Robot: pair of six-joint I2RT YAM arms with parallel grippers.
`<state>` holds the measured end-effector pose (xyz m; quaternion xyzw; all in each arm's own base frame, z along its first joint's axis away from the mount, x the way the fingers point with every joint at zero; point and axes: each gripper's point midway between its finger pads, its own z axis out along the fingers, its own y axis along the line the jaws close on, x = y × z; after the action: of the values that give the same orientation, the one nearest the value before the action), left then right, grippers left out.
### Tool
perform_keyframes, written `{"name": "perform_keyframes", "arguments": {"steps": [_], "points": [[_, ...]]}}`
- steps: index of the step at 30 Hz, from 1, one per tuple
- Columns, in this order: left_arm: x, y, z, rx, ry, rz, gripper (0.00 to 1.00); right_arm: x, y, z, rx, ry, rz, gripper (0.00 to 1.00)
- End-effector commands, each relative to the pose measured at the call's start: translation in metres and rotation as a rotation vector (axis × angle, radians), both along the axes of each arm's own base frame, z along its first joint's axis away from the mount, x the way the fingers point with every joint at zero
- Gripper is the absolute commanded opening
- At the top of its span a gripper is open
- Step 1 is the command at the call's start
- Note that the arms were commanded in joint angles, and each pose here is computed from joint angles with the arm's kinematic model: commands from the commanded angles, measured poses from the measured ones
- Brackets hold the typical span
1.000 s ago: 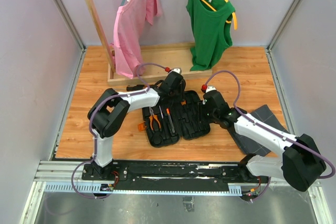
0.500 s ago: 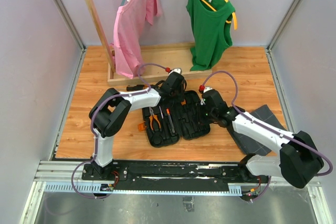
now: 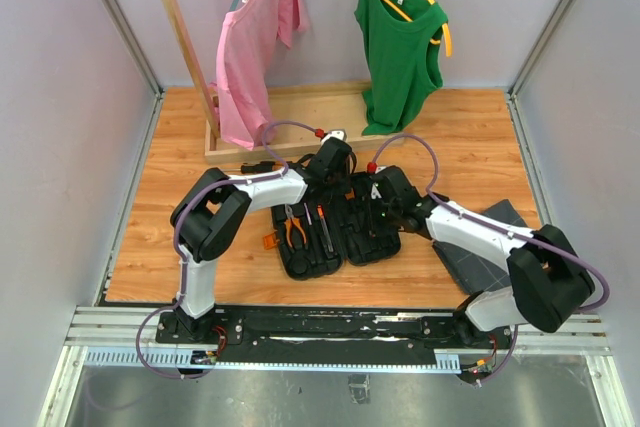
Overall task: Sort the tools into containers
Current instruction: Adjust the screwdriver in the storage box.
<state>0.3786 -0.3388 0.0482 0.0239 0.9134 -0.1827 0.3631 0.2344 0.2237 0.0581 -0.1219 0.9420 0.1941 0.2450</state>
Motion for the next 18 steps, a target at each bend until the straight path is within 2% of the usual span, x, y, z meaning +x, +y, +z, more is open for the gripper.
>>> {"name": "perform_keyframes", "arguments": {"steps": [1, 12, 18], "points": [[-0.003, 0.011, -0.030, 0.070, 0.033, 0.019, 0.29, 0.004, 0.010, 0.006, 0.014, -0.013, 0.030, 0.15], [-0.003, 0.011, -0.030, 0.068, 0.032, 0.015, 0.28, 0.002, 0.008, -0.004, -0.014, 0.015, 0.033, 0.08], [-0.004, 0.011, -0.031, 0.069, 0.034, 0.015, 0.28, 0.000, 0.004, -0.009, -0.046, 0.029, 0.029, 0.01]]}}
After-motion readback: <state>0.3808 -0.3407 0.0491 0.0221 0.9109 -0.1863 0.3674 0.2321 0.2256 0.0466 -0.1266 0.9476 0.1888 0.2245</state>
